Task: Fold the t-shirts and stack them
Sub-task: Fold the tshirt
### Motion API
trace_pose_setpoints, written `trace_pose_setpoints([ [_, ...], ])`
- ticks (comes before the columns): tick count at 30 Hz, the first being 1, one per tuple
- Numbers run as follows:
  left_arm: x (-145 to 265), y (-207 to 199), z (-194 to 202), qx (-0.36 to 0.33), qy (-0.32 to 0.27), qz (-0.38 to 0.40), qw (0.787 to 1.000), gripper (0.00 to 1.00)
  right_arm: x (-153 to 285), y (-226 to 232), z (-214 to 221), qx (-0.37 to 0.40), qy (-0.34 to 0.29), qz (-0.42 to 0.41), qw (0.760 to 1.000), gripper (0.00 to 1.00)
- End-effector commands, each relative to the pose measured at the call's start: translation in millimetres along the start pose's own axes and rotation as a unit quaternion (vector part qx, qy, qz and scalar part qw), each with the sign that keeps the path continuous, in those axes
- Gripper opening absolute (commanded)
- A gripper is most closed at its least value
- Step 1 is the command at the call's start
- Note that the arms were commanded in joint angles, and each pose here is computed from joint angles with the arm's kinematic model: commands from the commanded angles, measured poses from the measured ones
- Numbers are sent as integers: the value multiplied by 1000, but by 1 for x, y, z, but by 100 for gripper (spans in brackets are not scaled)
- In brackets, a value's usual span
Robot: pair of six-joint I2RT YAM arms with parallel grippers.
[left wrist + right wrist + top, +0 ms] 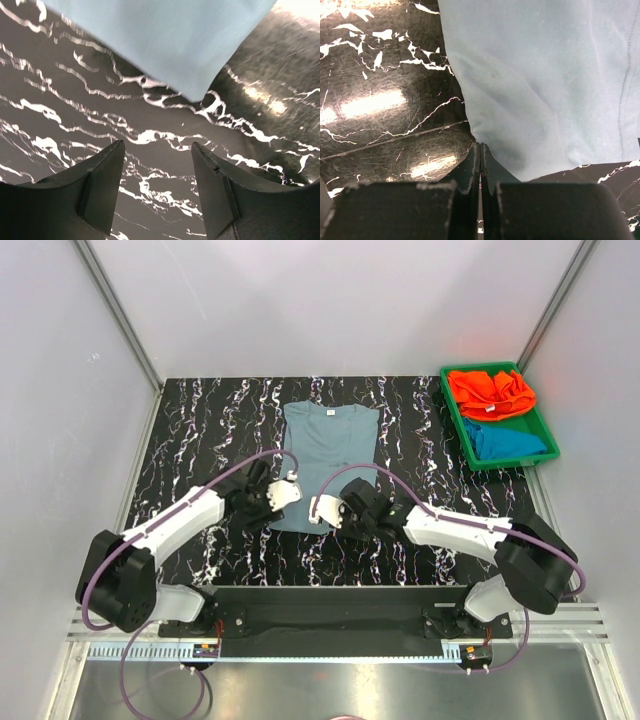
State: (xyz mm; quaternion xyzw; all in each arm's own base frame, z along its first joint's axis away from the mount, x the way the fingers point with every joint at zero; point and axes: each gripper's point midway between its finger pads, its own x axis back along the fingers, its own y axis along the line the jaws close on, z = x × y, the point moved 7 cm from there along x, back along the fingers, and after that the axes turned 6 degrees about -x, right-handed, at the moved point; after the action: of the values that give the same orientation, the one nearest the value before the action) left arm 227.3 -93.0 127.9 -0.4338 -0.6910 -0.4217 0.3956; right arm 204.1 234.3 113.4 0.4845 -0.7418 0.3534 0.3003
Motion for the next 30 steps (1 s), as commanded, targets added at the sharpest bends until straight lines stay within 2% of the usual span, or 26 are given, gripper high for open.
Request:
trace_pose_setpoints([
  [1, -8, 1, -16, -30, -29, -7, 999, 62, 9, -6, -13, -8, -17, 18, 1000, 0],
  [8, -19, -3, -21, -24, -34, 23, 999, 62, 9, -7, -7, -20, -11, 20, 1000, 0],
  [13, -28, -9, -23, -10, -31, 63, 997, 58, 7, -11, -7, -27, -10, 21, 999, 0],
  [19, -18, -9, -32, 14, -49, 65, 997, 57, 7, -10, -8, -31, -11, 19, 999, 0],
  [25, 4, -6, -41, 42, -74, 29, 996, 57, 6, -11, -7, -36, -11, 18, 999, 0],
  [30, 7, -14, -47, 43, -80, 45, 995, 56, 4, -12, -9, -38, -12, 15, 999, 0],
])
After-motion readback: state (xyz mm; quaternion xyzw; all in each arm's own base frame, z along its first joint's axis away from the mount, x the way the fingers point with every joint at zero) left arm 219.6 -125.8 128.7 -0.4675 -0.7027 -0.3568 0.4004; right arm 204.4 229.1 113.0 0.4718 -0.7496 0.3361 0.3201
